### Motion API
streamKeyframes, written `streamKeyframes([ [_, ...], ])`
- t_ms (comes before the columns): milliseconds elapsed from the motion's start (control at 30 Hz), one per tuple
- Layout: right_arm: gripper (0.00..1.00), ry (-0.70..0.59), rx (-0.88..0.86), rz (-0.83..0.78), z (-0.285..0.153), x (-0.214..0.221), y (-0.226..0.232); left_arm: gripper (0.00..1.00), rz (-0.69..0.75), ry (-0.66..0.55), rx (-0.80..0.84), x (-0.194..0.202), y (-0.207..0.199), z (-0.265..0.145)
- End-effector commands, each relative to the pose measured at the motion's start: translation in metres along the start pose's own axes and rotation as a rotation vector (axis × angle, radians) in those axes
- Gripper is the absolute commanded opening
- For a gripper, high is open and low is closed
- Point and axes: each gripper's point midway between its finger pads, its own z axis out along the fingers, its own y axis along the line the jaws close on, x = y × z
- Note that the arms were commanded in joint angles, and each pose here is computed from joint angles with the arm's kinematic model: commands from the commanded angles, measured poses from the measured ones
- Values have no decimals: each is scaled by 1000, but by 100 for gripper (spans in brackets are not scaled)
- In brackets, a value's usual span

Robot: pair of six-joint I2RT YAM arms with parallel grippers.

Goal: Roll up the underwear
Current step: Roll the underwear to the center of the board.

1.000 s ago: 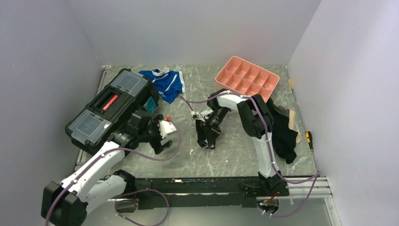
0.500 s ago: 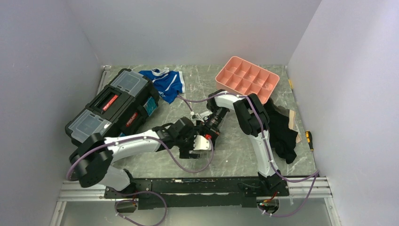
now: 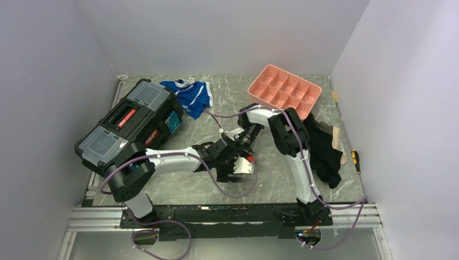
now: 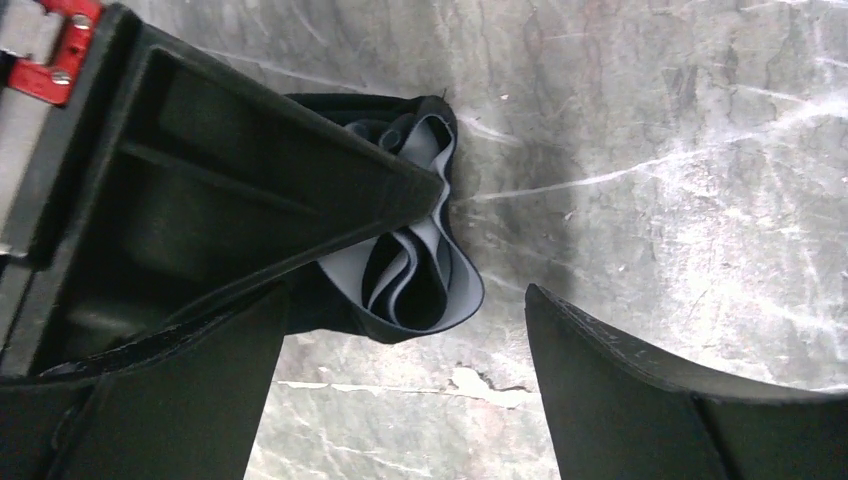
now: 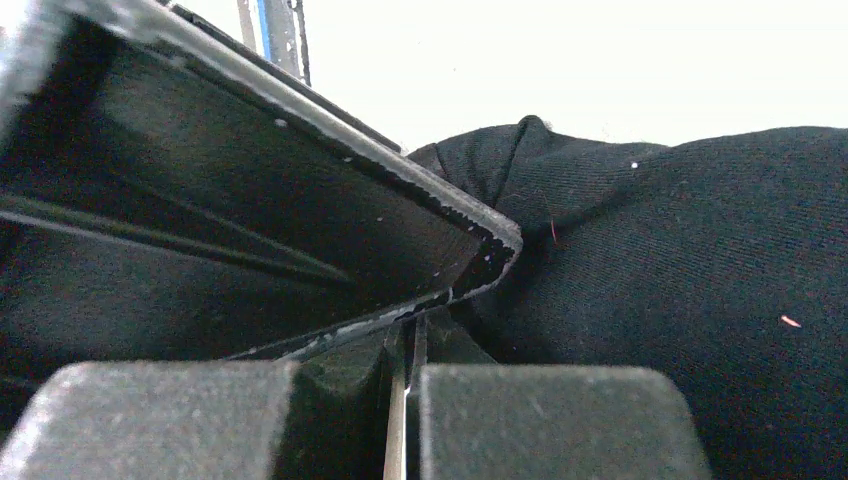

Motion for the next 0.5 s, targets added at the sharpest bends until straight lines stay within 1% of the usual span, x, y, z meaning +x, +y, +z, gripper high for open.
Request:
streamKeyframes([
  [0, 0, 11, -2, -15, 2, 0, -4, 91, -12, -61, -6, -21, 3, 6],
  [167, 0, 14, 0, -11, 2, 0, -5, 78, -46, -53, -18, -16, 1, 13],
  [267, 0, 15, 2, -7, 2, 0, -6, 66, -69, -60, -23, -16, 1, 15],
  [467, 0, 17, 6, -5, 2, 1, -5, 34, -102, -41, 6, -11, -7, 19],
])
